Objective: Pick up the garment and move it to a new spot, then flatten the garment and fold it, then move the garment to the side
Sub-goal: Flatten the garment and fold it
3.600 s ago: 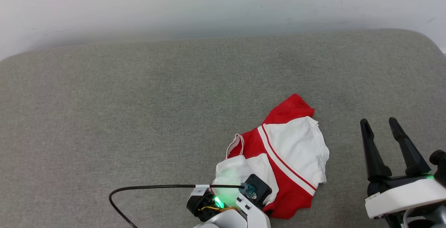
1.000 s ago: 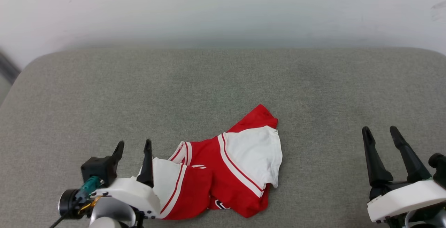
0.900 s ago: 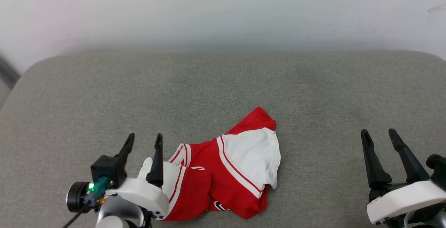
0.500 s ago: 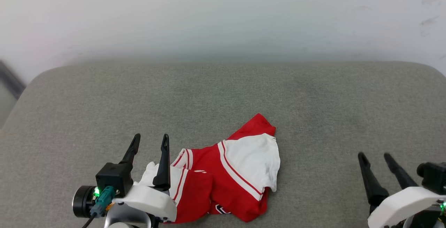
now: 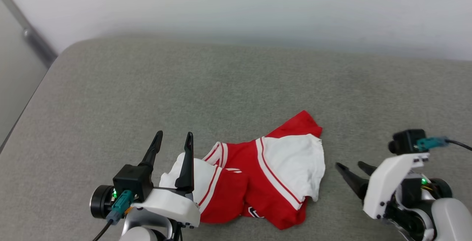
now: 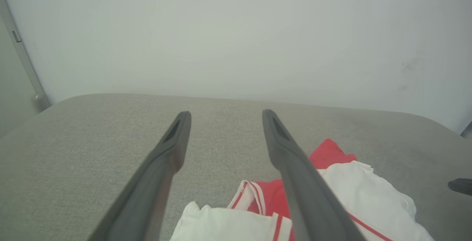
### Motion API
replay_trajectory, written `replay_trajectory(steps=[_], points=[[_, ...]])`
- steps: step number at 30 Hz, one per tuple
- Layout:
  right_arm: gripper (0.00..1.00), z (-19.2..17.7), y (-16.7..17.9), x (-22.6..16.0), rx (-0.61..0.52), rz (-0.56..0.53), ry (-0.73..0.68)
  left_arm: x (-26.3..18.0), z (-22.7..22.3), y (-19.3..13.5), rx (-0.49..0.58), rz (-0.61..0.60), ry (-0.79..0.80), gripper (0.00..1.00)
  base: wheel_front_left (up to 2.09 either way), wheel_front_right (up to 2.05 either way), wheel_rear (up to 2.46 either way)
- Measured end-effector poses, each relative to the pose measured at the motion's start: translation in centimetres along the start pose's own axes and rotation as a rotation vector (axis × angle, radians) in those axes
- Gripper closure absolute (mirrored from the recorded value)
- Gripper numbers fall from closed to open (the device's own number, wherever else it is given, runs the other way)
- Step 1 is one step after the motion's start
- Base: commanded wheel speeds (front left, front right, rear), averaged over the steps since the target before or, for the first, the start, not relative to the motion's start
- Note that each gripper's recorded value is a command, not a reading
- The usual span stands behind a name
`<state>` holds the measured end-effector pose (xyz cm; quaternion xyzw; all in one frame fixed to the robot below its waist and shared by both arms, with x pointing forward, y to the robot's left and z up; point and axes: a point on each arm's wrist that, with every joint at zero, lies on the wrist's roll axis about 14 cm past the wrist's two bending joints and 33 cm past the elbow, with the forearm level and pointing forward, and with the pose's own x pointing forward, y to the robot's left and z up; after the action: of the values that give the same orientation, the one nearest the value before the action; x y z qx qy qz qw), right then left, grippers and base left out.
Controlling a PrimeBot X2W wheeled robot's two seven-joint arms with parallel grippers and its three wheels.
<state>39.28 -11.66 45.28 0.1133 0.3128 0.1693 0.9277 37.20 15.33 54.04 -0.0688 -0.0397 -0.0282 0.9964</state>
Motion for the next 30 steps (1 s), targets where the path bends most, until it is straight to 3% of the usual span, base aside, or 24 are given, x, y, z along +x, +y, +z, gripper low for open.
replay_trajectory(steps=[6,9,10,11,12,22,23,26,30], points=[[0.00,-2.7,4.0,3.9,-0.025,0.147,0.215,0.0,-1.6,1.8,-0.006,0.061,0.039,0.00,0.00,0.00,0.00],[0.00,-3.4,4.7,4.6,-0.029,0.175,0.258,0.1,-1.9,2.2,-0.008,0.073,0.045,0.00,0.00,0.00,0.00],[0.24,-3.6,5.0,4.8,-0.040,0.182,0.270,0.0,-2.1,2.4,-0.010,0.080,0.050,0.00,0.00,0.00,0.00],[0.95,-3.6,5.2,5.0,-0.045,0.190,0.274,0.0,-2.2,2.5,-0.012,0.085,0.054,0.00,0.00,0.00,0.00],[1.00,-3.4,5.3,5.2,-0.045,0.196,0.269,0.0,-2.4,2.6,-0.014,0.089,0.056,0.00,0.00,0.00,0.00],[1.00,2.0,4.4,4.1,-0.158,0.166,0.080,0.5,-2.4,2.0,-0.026,0.073,0.046,0.00,0.00,0.00,0.00],[1.00,5.7,2.3,2.8,-0.228,0.092,-0.043,0.9,-2.3,1.5,-0.027,0.054,0.043,0.00,0.00,0.00,0.00],[1.00,8.5,-0.8,0.8,-0.255,-0.010,-0.143,1.3,-2.4,0.8,-0.029,0.031,0.045,0.00,0.00,0.00,0.00],[1.00,8.5,-6.4,-2.4,-0.213,-0.180,-0.178,1.7,-2.5,0.1,-0.034,0.008,0.048,0.00,0.00,0.00,0.00]])
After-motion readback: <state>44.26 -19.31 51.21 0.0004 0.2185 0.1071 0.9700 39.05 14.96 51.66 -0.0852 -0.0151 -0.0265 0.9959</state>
